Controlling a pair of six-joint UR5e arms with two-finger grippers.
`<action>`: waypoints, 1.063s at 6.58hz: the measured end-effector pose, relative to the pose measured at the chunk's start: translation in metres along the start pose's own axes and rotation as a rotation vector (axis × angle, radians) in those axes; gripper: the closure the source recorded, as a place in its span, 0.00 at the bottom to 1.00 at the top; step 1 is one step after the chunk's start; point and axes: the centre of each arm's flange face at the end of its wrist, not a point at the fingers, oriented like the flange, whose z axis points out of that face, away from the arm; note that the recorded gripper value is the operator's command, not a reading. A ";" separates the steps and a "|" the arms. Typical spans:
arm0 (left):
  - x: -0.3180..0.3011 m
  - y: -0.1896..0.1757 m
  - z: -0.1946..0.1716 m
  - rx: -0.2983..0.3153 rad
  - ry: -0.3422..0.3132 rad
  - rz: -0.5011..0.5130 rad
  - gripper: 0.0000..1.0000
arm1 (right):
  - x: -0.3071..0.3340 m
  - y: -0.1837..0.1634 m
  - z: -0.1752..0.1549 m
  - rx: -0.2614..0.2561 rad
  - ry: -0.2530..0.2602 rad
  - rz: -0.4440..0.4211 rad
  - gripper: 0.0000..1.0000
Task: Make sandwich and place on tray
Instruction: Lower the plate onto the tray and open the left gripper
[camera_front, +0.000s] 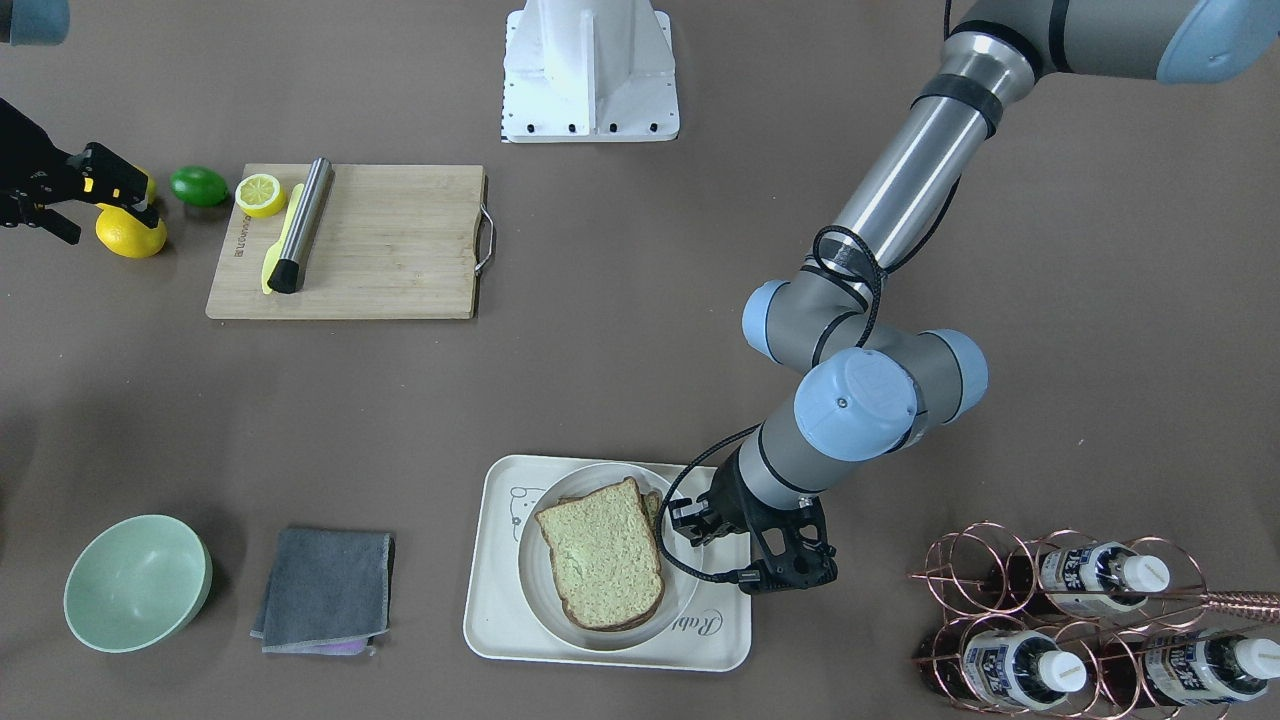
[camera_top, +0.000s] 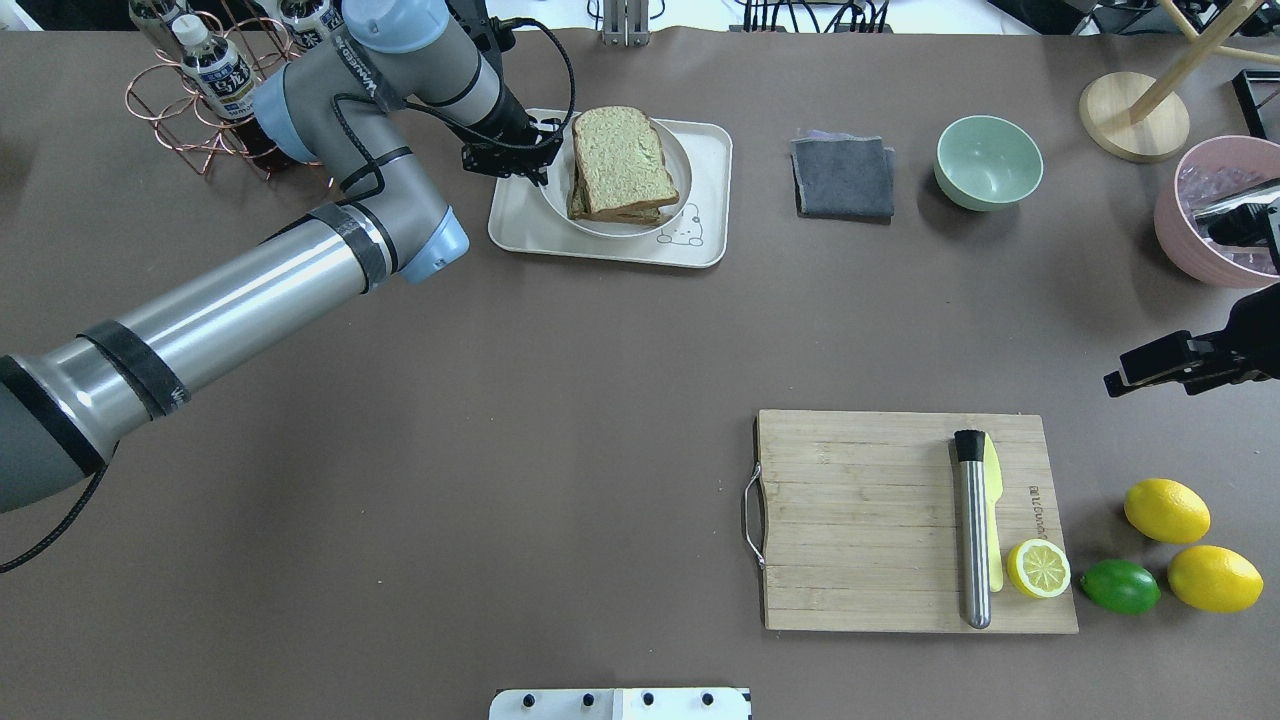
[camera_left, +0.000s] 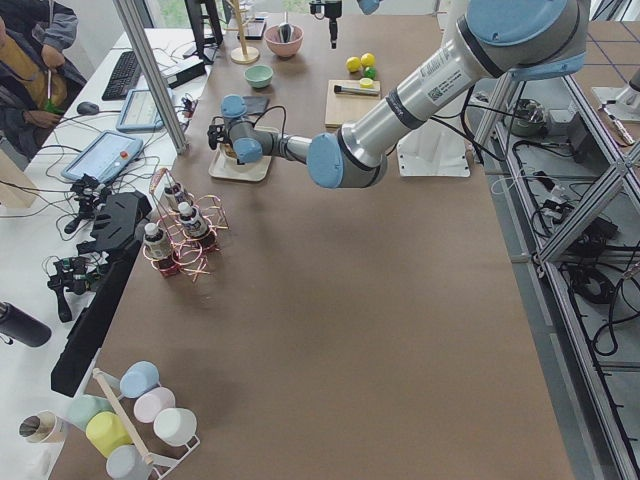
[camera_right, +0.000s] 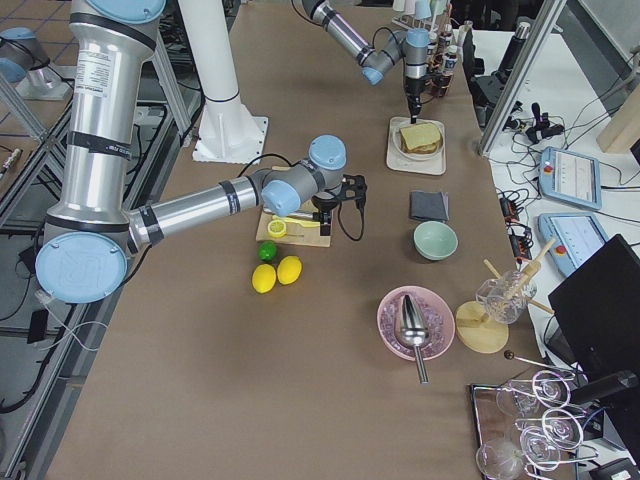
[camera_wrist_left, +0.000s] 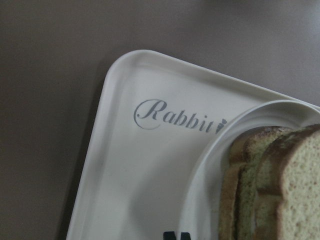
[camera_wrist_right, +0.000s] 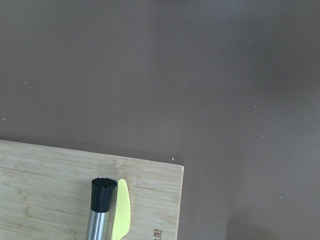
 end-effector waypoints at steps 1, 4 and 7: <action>-0.002 -0.001 0.003 0.006 -0.003 0.001 1.00 | 0.000 0.000 0.001 -0.001 0.001 -0.001 0.01; 0.001 0.000 0.004 0.018 0.006 0.012 0.31 | -0.001 0.000 0.001 -0.001 0.000 -0.003 0.01; 0.004 0.001 0.002 0.026 0.014 0.014 0.29 | -0.002 0.000 0.000 0.000 -0.001 -0.003 0.01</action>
